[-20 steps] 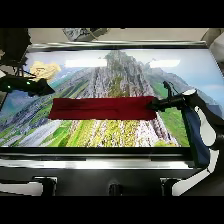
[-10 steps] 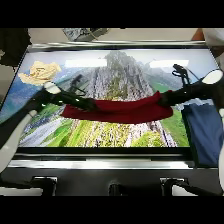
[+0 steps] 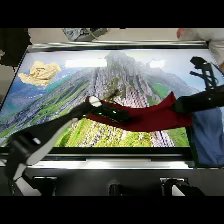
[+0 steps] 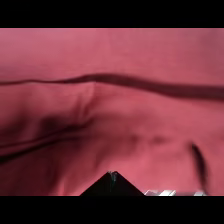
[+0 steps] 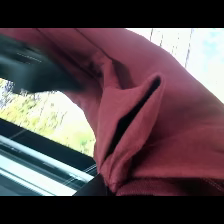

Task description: Fold the shirts.

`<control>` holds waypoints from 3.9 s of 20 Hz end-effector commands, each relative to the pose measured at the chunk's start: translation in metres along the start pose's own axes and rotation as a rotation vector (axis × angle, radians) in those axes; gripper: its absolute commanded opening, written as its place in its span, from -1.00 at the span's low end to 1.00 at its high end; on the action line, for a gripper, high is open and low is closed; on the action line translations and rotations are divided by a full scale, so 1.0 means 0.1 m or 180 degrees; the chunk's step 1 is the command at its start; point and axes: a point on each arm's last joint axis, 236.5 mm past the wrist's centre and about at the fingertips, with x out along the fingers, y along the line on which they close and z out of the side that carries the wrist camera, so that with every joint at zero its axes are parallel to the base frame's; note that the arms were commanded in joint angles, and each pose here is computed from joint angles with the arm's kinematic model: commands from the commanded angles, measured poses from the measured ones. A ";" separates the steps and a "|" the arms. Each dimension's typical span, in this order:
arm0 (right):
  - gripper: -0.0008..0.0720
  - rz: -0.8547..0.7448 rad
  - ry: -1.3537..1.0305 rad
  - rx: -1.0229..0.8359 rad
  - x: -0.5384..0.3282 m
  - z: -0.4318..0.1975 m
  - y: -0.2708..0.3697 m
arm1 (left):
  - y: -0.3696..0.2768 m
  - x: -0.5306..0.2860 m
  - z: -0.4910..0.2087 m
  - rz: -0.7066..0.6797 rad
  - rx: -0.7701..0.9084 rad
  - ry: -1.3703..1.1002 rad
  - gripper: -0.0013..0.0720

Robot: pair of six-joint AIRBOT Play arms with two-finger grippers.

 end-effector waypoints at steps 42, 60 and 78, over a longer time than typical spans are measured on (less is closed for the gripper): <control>0.62 0.0877 0.0459 0.1693 2.48 -0.49 -0.27 | 0.20 -3.93 0.50 0.1526 0.0742 -0.1446 -0.90; -0.86 0.0122 -0.0750 0.0654 -0.28 0.75 -1.14 | 0.26 -3.92 0.59 0.1538 0.0745 -0.1508 -0.90; -0.86 -0.1026 -0.0167 0.2264 -1.38 -1.07 -2.39 | 0.33 -3.87 0.62 0.1547 0.0750 -0.1462 -0.90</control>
